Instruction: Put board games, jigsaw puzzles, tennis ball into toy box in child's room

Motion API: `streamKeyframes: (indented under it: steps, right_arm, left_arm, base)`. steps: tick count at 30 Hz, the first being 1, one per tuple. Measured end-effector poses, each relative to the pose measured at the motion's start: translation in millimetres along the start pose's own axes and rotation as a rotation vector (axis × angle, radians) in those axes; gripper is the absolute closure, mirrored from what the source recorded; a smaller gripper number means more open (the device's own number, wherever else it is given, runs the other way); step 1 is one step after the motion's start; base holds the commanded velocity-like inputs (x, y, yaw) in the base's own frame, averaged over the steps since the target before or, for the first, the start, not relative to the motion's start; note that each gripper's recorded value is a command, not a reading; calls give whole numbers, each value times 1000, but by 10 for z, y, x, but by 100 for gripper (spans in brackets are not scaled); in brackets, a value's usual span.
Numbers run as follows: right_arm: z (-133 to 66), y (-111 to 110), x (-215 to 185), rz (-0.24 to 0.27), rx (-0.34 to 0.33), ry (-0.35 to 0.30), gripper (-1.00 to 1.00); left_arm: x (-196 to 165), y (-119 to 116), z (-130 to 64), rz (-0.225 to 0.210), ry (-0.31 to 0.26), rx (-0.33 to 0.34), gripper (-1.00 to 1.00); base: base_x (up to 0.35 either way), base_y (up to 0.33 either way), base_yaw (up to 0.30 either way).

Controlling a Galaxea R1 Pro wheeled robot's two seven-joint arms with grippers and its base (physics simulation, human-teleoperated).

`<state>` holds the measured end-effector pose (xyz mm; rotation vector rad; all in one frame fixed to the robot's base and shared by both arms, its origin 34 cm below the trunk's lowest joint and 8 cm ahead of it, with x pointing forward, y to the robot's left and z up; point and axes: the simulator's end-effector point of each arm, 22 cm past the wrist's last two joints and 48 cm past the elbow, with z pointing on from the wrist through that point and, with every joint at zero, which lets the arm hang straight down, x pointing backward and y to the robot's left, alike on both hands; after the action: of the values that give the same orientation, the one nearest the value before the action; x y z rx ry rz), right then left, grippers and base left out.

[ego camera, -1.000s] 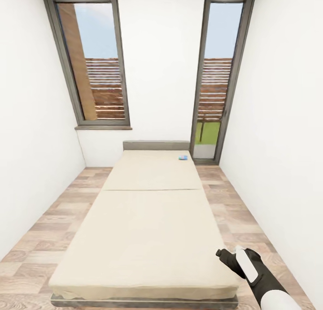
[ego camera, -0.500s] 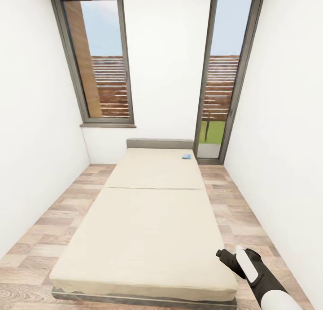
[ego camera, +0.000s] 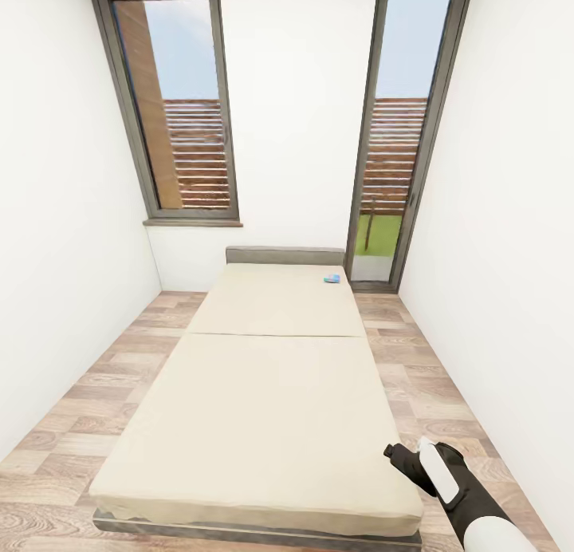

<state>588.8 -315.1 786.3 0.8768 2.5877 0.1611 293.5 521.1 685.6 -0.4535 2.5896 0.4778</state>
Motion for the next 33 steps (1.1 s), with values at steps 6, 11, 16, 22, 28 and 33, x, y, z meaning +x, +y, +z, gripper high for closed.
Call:
streamKeyframes:
  steps: [6,11,16,22,28,33]
  right_arm:
    - [-5,8,-11,0,-2,-2,-100]
    - [-9,13,-19,0,-4,-4,-100]
    - [-11,16,-25,1,-4,-5,-100]
    - [-19,29,-51,3,-8,-12,-100]
    - [-163,193,-352,-6,-41,-85,-100]
    - [-259,196,-503,-13,-51,-130,-100]
  left_arm:
    - [-1504,176,18,-23,-168,60,-100]
    - [-2632,14,-396,-74,-239,131,-100]
    - [-3090,-45,-735,-96,-262,163,-100]
    - [-3231,-561,-873,-149,-244,246,-100]
    - [-3360,-1833,-1065,-162,-228,365,-100]
    - [-3272,-2657,-1207,-77,-205,413,-100]
  base:
    - [0,0,0]
    - [0,0,0]
    - [0,0,0]
    - [0,0,0]
    - [0,0,0]
    - [0,0,0]
